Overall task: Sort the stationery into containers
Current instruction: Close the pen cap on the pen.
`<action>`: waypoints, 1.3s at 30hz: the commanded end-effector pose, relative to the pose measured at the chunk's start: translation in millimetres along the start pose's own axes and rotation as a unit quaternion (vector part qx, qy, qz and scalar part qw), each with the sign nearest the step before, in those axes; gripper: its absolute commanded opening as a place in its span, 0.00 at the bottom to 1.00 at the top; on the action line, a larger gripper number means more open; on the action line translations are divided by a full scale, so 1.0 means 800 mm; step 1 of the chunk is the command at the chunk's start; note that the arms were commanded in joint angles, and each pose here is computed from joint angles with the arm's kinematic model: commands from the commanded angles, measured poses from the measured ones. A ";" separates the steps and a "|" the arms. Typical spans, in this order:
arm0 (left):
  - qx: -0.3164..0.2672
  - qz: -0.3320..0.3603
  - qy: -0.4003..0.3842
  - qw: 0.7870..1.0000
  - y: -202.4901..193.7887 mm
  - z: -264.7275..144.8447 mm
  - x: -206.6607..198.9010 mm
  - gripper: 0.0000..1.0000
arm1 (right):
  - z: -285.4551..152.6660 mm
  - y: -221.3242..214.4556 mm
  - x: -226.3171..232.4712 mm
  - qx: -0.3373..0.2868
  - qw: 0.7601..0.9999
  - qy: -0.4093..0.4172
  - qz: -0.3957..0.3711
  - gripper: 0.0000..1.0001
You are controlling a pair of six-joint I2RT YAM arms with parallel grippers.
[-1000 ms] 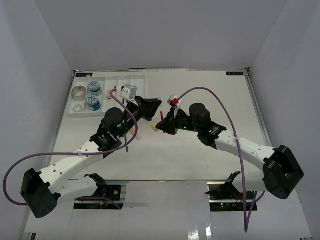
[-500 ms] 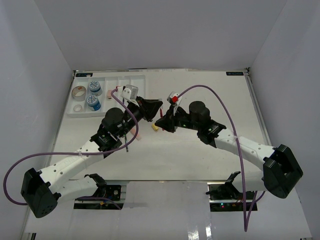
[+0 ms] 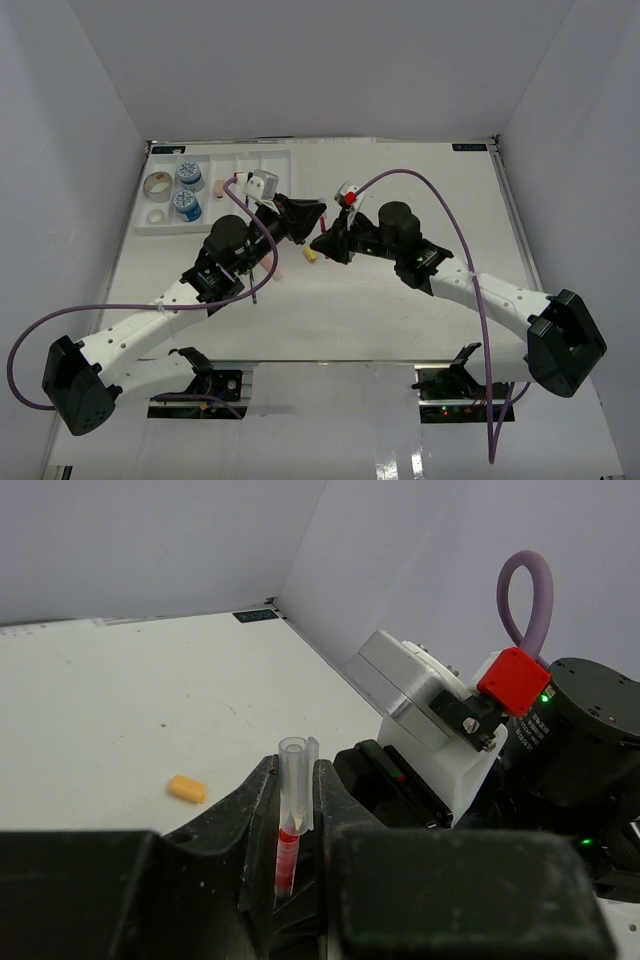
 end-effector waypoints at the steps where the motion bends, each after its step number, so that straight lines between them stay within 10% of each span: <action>1: 0.000 0.007 -0.009 1.000 0.000 0.000 0.000 0.00 | -0.005 0.038 -0.002 -0.037 0.999 -0.010 -0.026 0.08; 22: -0.006 0.011 -0.008 1.000 -0.009 -0.006 0.008 0.00 | -0.015 0.065 -0.004 -0.061 0.997 -0.018 -0.039 0.08; 39: 0.000 0.000 -0.010 1.000 -0.010 -0.006 0.005 0.32 | -0.020 0.087 -0.005 -0.076 0.995 -0.020 -0.058 0.08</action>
Point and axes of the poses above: each gripper's point midway between its finger pads, its own z axis out along the fingers, its own x axis along the line the jaws close on, y = z × x, the point moved 5 cm from there along -z, back along the fingers, and after that the axes turned 10 degrees about -z, right-handed, at the moved point
